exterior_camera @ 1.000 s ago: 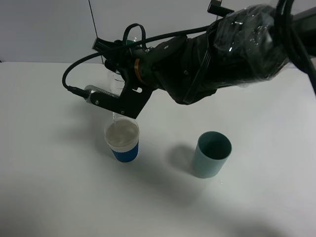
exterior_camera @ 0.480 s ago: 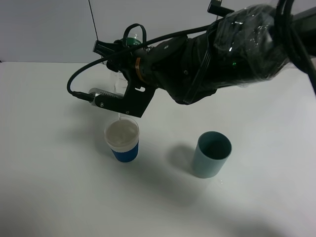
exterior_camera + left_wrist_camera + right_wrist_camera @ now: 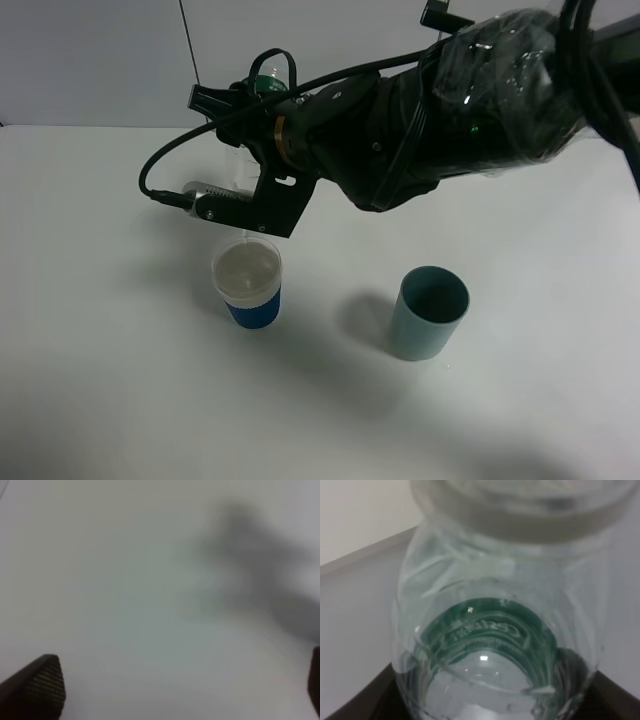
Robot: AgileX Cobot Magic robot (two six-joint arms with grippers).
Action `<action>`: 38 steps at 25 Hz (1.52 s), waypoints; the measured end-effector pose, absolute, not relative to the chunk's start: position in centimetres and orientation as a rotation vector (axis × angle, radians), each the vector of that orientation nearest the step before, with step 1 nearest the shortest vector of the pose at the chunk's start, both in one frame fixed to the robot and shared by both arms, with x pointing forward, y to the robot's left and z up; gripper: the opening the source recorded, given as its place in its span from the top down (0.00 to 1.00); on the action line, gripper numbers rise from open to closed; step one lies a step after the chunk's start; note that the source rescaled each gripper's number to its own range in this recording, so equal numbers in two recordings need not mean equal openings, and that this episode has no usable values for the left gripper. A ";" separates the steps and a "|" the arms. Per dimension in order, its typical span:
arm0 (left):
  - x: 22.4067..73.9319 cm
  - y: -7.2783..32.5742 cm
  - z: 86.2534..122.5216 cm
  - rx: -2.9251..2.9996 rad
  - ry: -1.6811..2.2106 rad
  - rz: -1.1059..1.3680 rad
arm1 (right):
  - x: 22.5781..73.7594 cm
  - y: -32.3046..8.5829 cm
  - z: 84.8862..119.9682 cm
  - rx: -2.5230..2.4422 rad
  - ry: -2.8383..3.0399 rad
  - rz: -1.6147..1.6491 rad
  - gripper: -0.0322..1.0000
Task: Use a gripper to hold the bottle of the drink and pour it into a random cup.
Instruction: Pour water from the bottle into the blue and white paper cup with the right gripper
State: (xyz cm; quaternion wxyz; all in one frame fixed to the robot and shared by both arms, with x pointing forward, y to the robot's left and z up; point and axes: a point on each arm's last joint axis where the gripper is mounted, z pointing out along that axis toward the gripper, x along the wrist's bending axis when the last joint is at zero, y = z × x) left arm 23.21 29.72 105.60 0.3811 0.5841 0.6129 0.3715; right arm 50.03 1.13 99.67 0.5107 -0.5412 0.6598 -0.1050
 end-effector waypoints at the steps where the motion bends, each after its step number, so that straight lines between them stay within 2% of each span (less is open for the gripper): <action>1: 23.2 29.7 105.6 1.490 1.564 0.947 | 50.0 1.1 99.7 -1.302 1.588 -0.254 0.97; 38: 23.2 29.7 105.6 1.490 1.564 0.946 | 49.4 1.7 99.6 -1.416 1.498 -0.306 0.97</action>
